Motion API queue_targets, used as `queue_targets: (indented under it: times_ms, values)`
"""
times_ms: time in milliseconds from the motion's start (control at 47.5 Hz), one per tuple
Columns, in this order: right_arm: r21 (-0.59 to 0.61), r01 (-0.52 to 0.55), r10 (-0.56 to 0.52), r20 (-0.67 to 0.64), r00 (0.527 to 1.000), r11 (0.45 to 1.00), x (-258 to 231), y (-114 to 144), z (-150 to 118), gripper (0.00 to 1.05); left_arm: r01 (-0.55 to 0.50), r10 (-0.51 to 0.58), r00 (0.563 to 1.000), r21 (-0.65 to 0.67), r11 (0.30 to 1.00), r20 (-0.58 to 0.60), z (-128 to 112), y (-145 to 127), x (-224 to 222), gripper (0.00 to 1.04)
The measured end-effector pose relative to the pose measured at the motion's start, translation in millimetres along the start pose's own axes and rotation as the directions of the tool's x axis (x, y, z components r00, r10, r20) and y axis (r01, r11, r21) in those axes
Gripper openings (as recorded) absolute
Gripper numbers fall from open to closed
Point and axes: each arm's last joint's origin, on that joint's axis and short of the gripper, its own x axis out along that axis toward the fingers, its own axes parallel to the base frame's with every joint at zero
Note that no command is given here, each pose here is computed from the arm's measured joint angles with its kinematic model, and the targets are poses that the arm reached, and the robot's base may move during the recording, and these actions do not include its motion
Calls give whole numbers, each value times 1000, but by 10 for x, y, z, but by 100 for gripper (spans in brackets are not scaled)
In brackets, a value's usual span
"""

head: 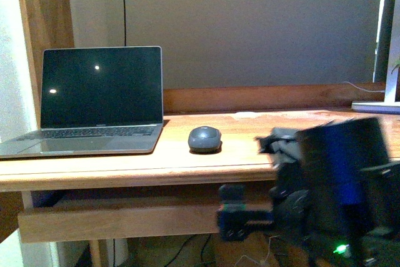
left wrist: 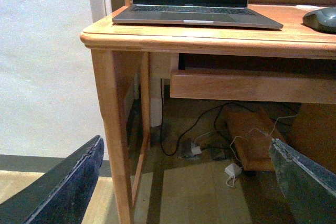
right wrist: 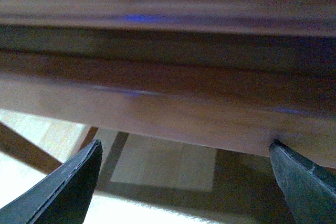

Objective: Place mouse

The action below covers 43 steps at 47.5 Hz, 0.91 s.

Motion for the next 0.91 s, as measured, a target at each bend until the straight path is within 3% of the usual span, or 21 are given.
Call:
queue_targets:
  times_ms: [169, 421, 906]
  values:
    - [101, 41, -48, 62, 997, 994, -461, -319, 190, 97, 0, 0, 1000, 0, 1000, 0, 0, 0, 0, 97]
    - [215, 35, -53, 76, 996, 976, -1333, -624, 98, 97, 0, 0, 1000, 0, 1000, 0, 0, 0, 0, 97]
    - [254, 59, -86, 95, 992, 965, -2521, -803, -525, 97, 0, 0, 1000, 0, 1000, 0, 0, 0, 0, 97]
